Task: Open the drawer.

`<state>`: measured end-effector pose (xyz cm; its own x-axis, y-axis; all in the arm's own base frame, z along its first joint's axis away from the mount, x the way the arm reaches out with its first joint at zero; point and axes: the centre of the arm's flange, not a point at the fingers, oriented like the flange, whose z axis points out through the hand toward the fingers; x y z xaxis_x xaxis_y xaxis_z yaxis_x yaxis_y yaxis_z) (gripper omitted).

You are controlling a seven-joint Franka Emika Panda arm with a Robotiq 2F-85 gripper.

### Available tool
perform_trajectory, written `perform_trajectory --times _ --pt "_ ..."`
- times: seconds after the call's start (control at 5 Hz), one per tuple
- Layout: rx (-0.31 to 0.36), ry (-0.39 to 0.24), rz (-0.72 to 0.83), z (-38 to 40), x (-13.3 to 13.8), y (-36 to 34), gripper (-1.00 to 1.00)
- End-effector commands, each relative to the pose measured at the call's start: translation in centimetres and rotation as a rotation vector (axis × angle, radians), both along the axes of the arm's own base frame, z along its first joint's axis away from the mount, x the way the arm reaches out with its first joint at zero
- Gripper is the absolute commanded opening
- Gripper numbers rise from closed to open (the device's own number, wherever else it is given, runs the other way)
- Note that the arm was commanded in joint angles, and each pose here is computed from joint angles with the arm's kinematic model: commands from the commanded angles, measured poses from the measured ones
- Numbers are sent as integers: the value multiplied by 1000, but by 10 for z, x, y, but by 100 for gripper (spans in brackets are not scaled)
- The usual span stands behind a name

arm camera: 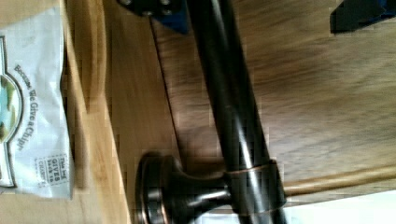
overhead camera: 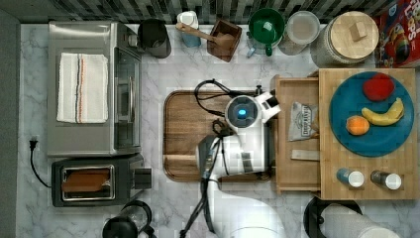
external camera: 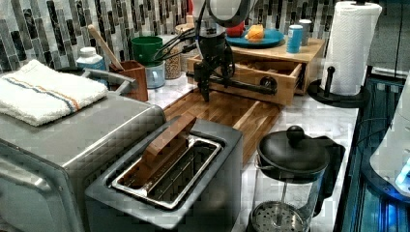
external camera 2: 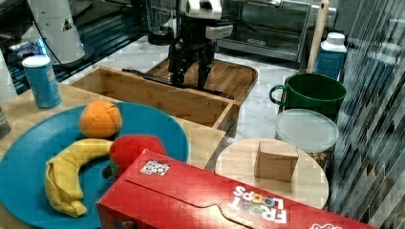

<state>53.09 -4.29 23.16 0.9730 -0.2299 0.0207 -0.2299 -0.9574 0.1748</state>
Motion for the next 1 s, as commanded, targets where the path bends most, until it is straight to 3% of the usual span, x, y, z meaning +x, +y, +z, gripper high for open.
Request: perform_trajectory --times 0.2,1.0 --pt "8 -74 97 41 12 153 100" --pt "21 -71 93 46 11 163 100"
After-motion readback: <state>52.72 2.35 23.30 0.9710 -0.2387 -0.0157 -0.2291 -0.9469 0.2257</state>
